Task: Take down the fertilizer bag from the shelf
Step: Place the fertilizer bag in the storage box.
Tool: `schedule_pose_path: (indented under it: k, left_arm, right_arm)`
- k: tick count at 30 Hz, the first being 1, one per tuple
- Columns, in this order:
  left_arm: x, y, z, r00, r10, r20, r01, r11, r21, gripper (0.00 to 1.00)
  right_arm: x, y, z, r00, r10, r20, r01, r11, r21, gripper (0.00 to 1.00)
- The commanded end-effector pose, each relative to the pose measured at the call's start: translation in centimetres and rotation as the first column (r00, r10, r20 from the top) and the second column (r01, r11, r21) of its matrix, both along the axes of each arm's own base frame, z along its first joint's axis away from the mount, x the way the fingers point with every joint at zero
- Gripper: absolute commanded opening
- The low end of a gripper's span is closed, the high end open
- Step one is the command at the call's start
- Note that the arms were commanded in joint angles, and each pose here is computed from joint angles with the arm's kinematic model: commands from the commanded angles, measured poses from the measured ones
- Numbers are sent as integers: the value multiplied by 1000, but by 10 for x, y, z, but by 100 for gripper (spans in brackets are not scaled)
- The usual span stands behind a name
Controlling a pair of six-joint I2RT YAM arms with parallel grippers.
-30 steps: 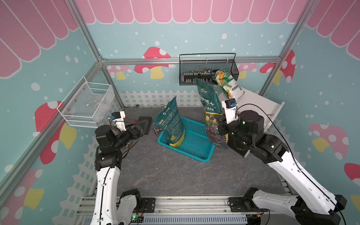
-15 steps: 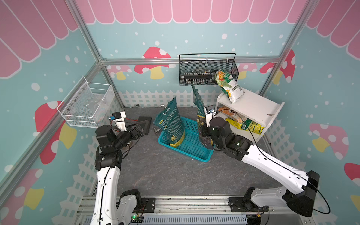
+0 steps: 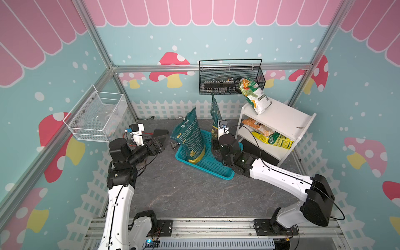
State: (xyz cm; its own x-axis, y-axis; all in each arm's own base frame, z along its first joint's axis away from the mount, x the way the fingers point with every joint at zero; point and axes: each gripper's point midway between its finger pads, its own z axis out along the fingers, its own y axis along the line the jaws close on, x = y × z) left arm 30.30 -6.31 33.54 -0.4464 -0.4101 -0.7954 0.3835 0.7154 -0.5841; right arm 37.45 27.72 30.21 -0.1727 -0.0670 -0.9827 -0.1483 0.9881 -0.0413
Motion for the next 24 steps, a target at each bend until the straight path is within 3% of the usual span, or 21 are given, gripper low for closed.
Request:
schedule_pose_path:
  k: [1,15,24]
  left_arm:
    - [-5,-8,17,997,-47,55,46,999,19,99]
    - [-3,-6,16,998,-31,51,30,999,18,99]
    - [-3,-6,16,998,-32,52,31,999,18,99]
  right_arm:
    - [2,-5,71,977,-80,196,35,974,226,0]
    - [17,22,42,980,-58,192,17,978,209,0]
    - [31,43,-2,986,-36,164,7,984,177,0]
